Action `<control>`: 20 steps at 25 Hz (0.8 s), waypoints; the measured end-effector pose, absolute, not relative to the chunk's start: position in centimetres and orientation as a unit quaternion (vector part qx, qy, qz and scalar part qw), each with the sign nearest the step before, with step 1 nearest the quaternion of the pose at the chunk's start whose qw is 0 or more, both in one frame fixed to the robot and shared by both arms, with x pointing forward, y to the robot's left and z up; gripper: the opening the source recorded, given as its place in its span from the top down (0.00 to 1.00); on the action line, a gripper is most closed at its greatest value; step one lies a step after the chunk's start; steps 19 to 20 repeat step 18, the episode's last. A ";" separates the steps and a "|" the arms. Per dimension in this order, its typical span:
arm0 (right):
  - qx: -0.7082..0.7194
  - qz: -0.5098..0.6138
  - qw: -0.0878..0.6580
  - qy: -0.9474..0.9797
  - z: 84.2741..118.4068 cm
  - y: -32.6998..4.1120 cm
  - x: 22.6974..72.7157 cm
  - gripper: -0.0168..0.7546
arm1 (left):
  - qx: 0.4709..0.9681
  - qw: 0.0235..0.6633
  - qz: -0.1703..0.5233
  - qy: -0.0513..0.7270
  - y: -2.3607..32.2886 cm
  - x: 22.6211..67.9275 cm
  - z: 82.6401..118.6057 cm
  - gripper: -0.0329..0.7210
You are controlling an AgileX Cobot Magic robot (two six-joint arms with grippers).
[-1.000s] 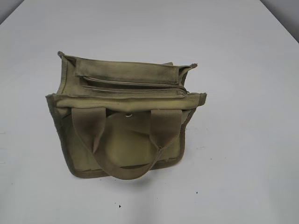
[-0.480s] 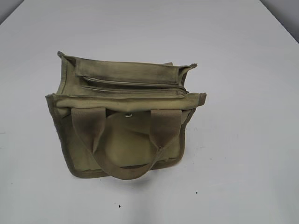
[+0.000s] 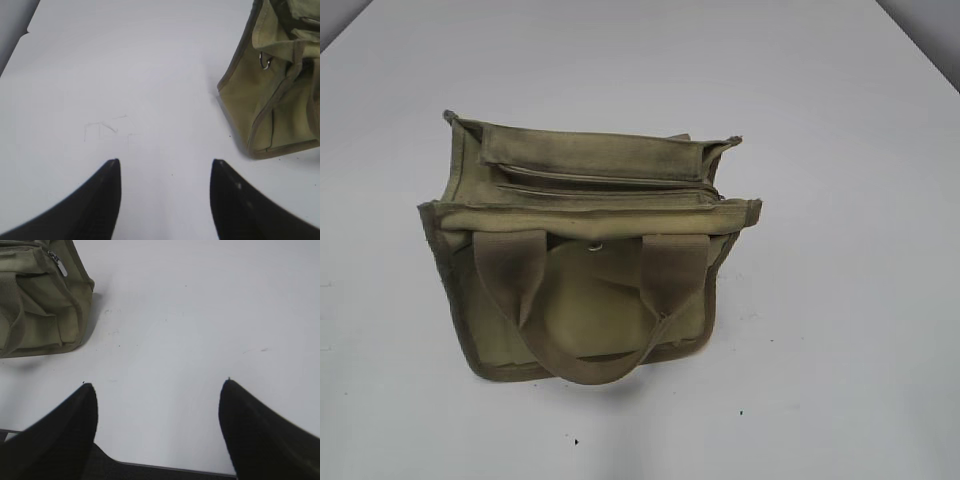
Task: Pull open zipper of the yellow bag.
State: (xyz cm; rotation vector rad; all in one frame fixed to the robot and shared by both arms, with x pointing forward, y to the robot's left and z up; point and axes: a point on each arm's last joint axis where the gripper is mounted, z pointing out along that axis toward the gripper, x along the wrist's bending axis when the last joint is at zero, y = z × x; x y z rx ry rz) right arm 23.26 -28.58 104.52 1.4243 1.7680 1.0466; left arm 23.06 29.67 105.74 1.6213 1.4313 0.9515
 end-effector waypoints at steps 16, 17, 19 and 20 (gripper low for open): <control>0.541 0.397 0.315 0.671 104.5 -28.6 23.3 0.22 | 0.635 0.380 0.373 0.560 29.7 23.1 105.7 0.38; 0.541 0.397 0.315 0.671 104.5 -28.6 23.3 0.22 | 0.635 0.380 0.373 0.560 29.7 23.1 105.7 0.38; 0.541 0.397 0.315 0.671 104.5 -28.6 23.3 0.22 | 0.635 0.380 0.373 0.560 29.7 23.1 105.7 0.38; 0.541 0.397 0.315 0.671 104.5 -28.6 23.3 0.22 | 0.635 0.380 0.373 0.560 29.7 23.1 105.7 0.38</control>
